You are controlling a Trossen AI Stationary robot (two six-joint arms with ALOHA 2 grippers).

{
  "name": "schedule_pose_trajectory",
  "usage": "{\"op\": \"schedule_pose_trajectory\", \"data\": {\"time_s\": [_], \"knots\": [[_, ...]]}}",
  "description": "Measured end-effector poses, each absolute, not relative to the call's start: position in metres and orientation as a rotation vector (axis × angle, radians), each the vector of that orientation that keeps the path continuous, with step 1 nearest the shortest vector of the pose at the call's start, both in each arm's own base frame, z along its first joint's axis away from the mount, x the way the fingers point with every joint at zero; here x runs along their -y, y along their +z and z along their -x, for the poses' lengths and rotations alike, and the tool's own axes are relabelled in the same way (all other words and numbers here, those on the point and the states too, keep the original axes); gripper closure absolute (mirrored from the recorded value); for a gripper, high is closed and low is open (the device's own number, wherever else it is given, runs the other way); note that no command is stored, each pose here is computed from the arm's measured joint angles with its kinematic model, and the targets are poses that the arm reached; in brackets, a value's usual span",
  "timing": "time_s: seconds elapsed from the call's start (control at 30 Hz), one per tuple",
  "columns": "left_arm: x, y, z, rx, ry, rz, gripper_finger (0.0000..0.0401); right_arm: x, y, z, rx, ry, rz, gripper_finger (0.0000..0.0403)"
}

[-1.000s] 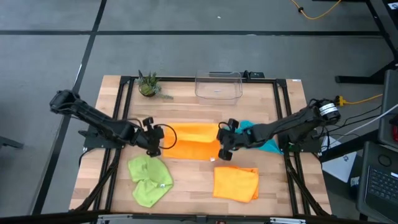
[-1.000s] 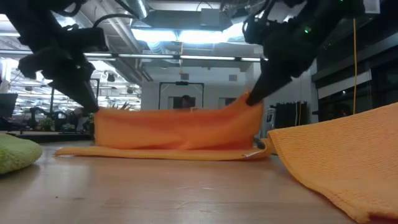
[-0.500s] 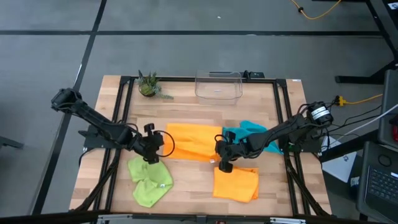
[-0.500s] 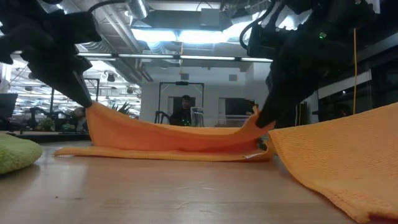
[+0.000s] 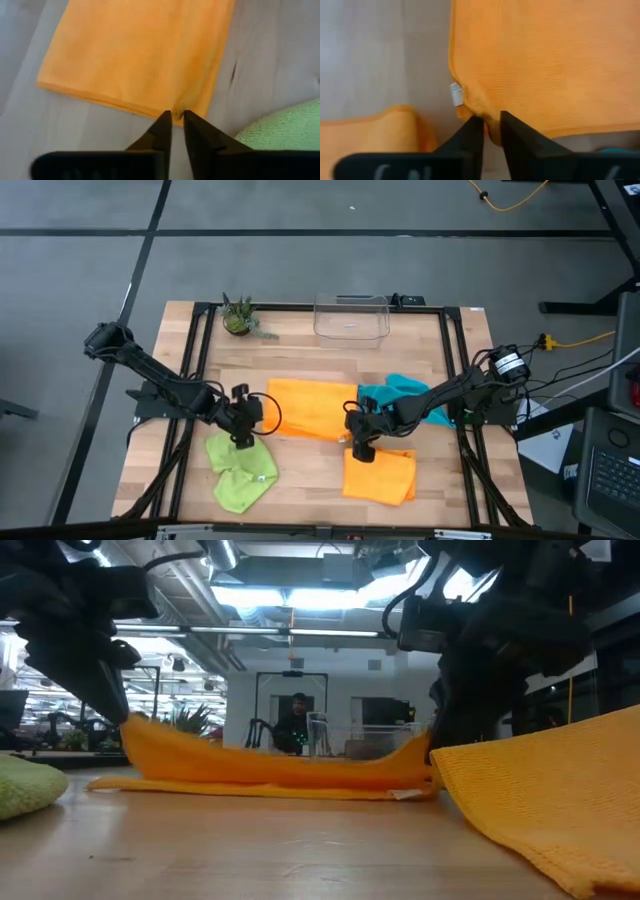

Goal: Fold microfiber towels
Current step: Fold the top orange towel on the table

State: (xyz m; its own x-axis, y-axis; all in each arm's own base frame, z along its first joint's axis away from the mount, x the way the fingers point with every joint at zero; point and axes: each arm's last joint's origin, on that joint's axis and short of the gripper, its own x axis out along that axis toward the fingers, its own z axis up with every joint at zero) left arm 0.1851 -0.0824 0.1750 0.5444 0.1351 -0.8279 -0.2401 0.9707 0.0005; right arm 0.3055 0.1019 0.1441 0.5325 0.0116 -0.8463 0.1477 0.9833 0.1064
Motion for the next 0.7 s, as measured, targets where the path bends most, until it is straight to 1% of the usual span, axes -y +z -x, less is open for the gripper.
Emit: {"op": "schedule_pose_trajectory", "data": {"time_s": [0.17, 0.3, 0.43, 0.57, 0.63, 0.7], "knots": [[0.083, 0.177, -0.185, -0.967, 0.242, 0.166, 0.0291, -0.104, 0.146, -0.306, -1.02, -0.019, -0.206, 0.0277], [0.085, 0.192, -0.19, -0.921, 0.221, 0.175, 0.026, -0.106, 0.158, -0.31, -0.99, 0.013, -0.22, 0.0258], [0.087, 0.213, -0.195, -0.857, 0.177, 0.145, 0.0253, -0.107, 0.177, -0.314, -0.945, 0.051, -0.182, 0.0254], [0.086, 0.226, -0.2, -0.8, 0.205, 0.104, 0.0256, -0.107, 0.192, -0.317, -0.888, 0.054, -0.112, 0.0254], [0.085, 0.229, -0.201, -0.782, 0.226, 0.084, 0.0257, -0.104, 0.194, -0.318, -0.856, -0.03, -0.075, 0.0254], [0.084, 0.229, -0.201, -0.777, 0.237, 0.056, 0.0257, -0.1, 0.196, -0.32, -0.797, -0.17, -0.048, 0.0254]]}}
